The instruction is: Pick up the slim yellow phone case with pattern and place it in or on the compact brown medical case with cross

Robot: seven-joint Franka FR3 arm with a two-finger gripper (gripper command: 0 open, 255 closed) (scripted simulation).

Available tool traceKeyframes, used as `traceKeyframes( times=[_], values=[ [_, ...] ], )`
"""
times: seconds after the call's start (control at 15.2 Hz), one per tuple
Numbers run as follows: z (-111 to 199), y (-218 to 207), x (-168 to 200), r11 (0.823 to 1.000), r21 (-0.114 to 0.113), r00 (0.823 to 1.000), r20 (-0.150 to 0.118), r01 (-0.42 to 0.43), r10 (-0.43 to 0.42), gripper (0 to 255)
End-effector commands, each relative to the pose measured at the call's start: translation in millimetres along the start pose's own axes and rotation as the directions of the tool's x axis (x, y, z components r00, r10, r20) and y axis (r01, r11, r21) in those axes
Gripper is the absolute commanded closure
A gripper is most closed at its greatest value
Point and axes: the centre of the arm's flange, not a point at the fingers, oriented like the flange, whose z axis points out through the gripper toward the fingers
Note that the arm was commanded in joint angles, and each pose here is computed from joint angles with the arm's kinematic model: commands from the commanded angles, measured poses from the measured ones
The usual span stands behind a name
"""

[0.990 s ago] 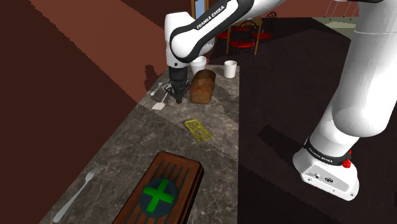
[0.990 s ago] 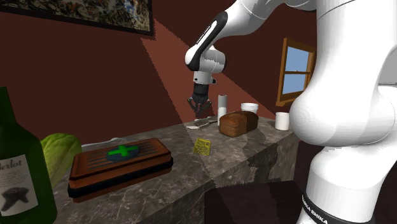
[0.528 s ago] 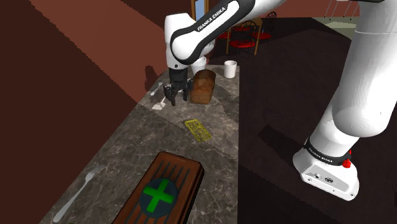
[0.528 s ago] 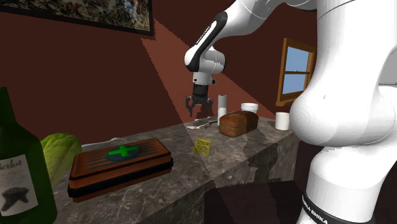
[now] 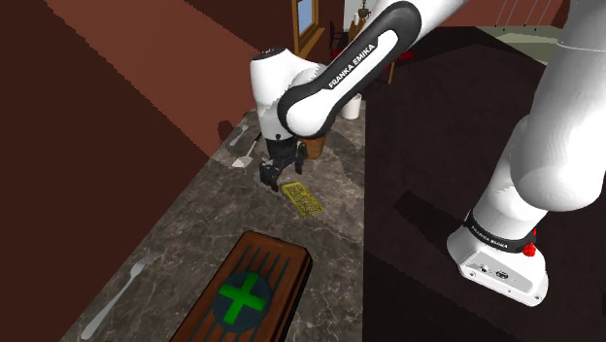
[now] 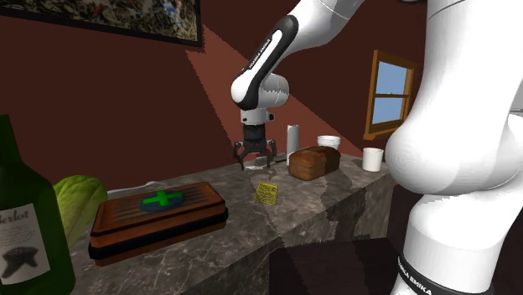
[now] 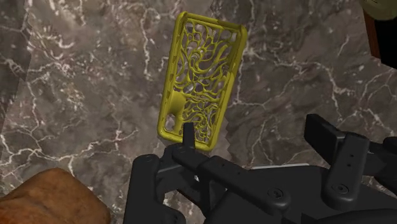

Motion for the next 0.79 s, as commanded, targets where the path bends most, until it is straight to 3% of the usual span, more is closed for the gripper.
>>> traceKeyframes(
  times=[0.0,0.26,0.73],
  values=[
    [10.1,-13.4,-25.1,0.999,-0.040,1.000,0.001,0.017,-0.017,0],
    [33.2,-35.3,-72.0,0.992,-0.117,0.999,0.006,0.053,-0.052,0],
    [64.7,-31.7,-72.1,0.992,-0.117,0.999,0.006,0.053,-0.052,0]
  ],
)
